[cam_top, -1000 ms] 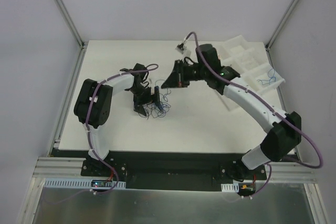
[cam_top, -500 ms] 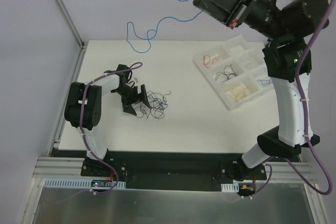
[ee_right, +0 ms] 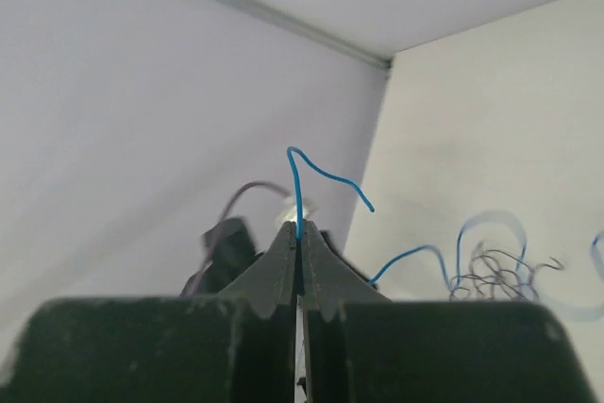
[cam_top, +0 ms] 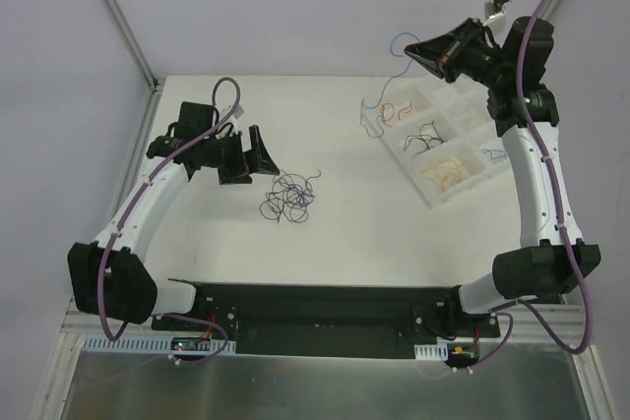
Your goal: Untangle the cables
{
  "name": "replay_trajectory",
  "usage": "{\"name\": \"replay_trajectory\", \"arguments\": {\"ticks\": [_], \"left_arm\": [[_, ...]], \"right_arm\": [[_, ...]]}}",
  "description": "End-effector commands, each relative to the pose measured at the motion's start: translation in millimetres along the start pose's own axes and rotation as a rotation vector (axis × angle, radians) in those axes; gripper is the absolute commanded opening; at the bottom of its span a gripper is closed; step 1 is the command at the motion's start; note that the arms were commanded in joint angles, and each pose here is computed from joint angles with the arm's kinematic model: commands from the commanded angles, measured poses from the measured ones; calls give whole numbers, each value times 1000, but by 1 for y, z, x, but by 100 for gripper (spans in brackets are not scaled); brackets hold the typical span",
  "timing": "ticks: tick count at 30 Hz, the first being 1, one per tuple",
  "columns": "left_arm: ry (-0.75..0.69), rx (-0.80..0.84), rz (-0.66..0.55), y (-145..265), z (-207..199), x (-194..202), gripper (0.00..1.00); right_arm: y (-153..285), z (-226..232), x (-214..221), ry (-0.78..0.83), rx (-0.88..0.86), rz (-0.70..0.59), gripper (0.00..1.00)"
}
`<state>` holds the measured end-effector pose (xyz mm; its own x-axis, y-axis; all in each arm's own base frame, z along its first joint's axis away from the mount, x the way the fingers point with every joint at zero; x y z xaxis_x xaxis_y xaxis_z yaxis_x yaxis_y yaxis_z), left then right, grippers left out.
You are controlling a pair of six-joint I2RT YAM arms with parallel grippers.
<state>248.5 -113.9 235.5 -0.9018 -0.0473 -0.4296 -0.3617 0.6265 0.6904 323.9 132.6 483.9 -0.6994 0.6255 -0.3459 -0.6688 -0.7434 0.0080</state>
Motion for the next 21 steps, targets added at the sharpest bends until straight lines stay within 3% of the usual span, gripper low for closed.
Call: {"name": "replay_trajectory", "arguments": {"ticks": [1,11,16,21], "left_arm": [[-55,109,-99,33,-34,-9,96],[-96,165,-82,30,-45,-23,96],[-128,177,-50,14,-42,-40,96],[-157,166,-20,2,-36,-55,96]], "right_arm": [[55,-12,-19,39,112,-157,0],[119,-104,-115,197,748,-438,0],[155,-148,-142,133,911,-510,0],[171,-180,-157,75,963,-523,0]]}}
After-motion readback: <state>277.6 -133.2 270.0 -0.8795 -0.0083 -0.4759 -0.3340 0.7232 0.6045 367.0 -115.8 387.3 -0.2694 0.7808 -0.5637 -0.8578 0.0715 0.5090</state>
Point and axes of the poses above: each gripper's point midway between its finger pads, its own y axis back along the fingers, its own z axis along the line the jaws close on, x = y × z, the point moved 8 cm from there along y, back along the fingers, and after that the axes turned 10 degrees about -y, right-handed, at the moved point
